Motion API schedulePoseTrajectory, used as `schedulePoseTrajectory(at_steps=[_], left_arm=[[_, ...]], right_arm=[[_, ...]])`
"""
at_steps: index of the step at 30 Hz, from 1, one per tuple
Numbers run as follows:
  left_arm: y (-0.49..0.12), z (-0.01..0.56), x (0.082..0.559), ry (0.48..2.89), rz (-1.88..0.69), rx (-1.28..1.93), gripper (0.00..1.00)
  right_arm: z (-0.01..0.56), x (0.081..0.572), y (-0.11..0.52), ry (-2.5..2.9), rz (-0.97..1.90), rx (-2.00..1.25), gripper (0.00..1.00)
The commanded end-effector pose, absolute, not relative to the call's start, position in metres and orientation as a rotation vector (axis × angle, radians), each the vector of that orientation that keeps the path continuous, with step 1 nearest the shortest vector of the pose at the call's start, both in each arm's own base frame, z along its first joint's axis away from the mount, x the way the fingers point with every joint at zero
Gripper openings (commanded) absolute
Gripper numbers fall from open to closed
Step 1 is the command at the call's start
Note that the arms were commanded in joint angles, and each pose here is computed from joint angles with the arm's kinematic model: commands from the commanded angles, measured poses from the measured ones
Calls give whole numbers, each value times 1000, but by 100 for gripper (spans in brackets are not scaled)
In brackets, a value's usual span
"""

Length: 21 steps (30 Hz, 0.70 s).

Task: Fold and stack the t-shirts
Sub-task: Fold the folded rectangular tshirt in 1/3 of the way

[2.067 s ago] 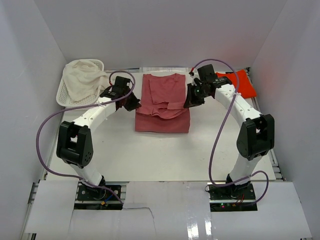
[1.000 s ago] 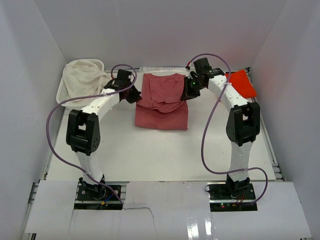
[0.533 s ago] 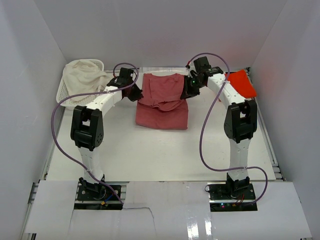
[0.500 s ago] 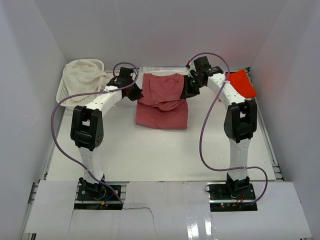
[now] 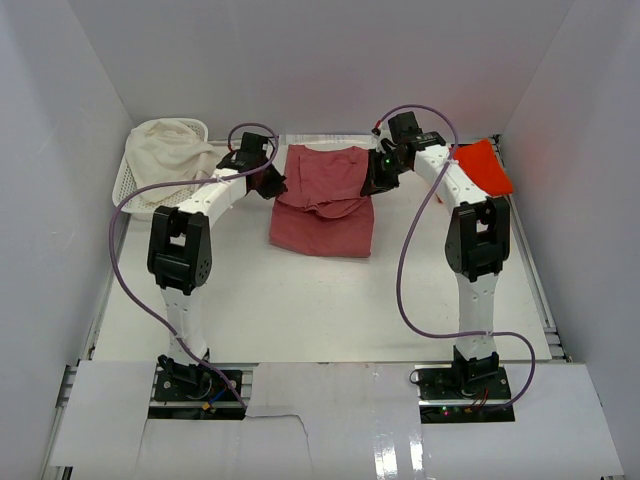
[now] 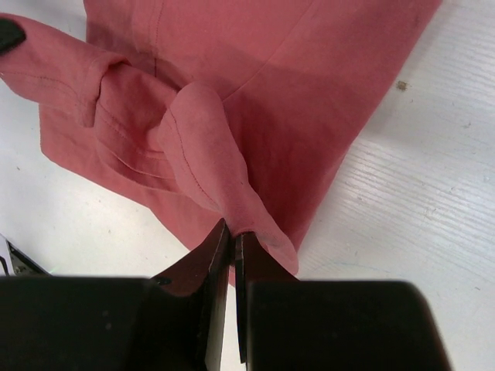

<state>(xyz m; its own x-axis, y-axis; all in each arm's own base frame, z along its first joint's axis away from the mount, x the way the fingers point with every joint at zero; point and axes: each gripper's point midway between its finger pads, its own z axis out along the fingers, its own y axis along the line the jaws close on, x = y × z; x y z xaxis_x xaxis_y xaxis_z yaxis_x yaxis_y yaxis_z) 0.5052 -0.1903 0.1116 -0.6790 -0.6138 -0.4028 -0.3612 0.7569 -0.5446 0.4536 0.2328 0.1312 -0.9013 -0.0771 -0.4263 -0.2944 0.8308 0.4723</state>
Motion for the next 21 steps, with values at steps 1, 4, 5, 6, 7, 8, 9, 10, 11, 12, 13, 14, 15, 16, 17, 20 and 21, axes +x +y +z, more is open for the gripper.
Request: schedulePoseTrajectory(at_steps=[1,4,5,6,7,8,9,10,11,12,13,14,15,16,17,20,21], left_arm=[[-187,132,518,2313,-592,-722,0],[-187,132,521,2311,-593,-725,0],[-187,131,521,2312,-589,-724,0],[-186,130,522,2311,-589,-726,0],[-186,129,523,2312,-589,-728,0],[-185,129,524,2312,-590,-728,0],[-185,129,525,2311,-592,-729,2],[-185,127,526,2315,-592,-729,2],[-184,127,527,2314,-596,-728,3],[-184,128,528,2313,-599,-728,4],[-184,127,530,2313,-601,-731,5],[-183,127,531,2312,-605,-730,6],[-184,128,532,2310,-608,-728,7],[-184,128,535,2307,-615,-727,8],[-185,129,536,2306,-619,-722,11],[-190,131,541,2301,-668,-684,24],[-190,132,542,2300,-682,-680,31]], right_arm=[[149,466,236,2550,793,-312,8],[148,469,237,2547,796,-314,8],[148,470,237,2545,796,-314,8],[148,470,237,2545,797,-313,8],[149,472,237,2540,799,-314,8],[149,472,237,2540,799,-314,8],[148,473,237,2539,797,-312,8],[150,474,237,2534,799,-314,8],[150,476,236,2532,800,-311,8],[151,477,237,2528,799,-309,8],[149,479,236,2532,797,-304,8],[151,481,235,2522,796,-302,8],[150,482,234,2526,795,-298,8],[150,483,235,2523,796,-298,9],[149,484,234,2524,796,-293,10],[148,488,232,2521,788,-273,25],[146,489,231,2522,781,-267,27]])
